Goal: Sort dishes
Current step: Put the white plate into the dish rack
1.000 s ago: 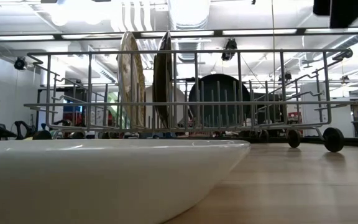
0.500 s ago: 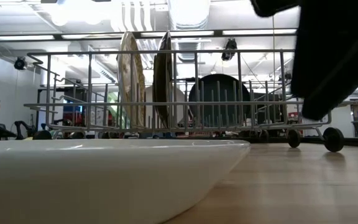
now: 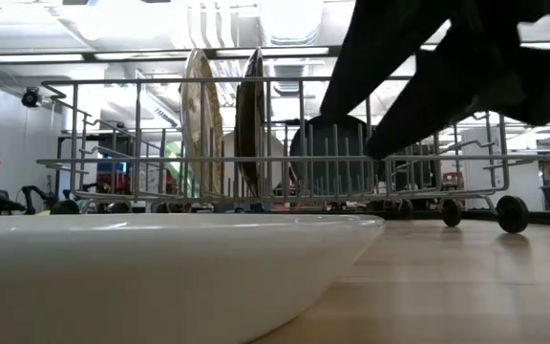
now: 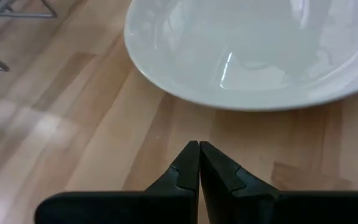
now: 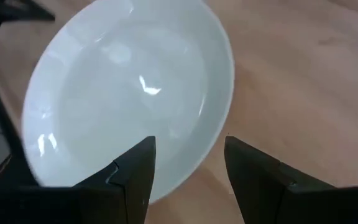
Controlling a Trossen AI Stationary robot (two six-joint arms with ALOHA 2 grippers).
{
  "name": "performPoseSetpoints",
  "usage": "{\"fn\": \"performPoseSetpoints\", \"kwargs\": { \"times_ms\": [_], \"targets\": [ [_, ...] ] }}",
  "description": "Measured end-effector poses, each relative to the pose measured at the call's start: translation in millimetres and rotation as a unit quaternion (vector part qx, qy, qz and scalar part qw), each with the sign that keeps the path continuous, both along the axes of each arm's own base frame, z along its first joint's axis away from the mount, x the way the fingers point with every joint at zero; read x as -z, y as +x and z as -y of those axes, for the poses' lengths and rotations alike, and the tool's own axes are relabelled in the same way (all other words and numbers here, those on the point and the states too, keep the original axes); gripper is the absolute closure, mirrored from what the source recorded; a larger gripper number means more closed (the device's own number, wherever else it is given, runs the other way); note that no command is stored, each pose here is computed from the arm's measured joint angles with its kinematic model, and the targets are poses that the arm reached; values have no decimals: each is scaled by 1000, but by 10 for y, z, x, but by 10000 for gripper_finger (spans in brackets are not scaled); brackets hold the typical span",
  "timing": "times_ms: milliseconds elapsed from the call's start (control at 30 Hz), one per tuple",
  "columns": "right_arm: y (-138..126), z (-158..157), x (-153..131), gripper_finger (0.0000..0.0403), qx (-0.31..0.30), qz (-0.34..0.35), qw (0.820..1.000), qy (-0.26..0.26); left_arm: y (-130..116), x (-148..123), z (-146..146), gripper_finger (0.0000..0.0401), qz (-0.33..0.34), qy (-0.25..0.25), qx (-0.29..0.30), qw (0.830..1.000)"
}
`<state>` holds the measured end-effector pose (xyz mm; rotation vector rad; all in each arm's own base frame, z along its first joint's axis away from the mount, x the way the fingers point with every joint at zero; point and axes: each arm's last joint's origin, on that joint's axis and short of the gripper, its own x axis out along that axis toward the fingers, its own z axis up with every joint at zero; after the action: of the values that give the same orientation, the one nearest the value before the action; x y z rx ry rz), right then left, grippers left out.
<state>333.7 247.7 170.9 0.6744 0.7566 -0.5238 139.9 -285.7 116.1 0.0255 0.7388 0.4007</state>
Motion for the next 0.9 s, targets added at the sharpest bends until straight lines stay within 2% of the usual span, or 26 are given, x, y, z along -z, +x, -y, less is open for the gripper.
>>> {"fn": "performPoseSetpoints", "kwargs": {
  "times_ms": [300, 467, 600, 900],
  "targets": [
    [31, -25, 287, 220, 38, -15, 999, 3, 8, 80, -19, 401, 21, -19, 0, 1000],
    [88, -71, 394, 220, 38, -1, 999, 20, 12, 93, -17, 401, 25, -25, 0, 999],
    [155, -98, 466, 220, 27, 11, 999, 35, 29, 95, 18, 401, 26, -30, 14, 999],
    [221, -41, 526, 220, 33, 11, 999, 34, 109, 88, 113, 401, 33, -43, 55, 997]
  ]
}}
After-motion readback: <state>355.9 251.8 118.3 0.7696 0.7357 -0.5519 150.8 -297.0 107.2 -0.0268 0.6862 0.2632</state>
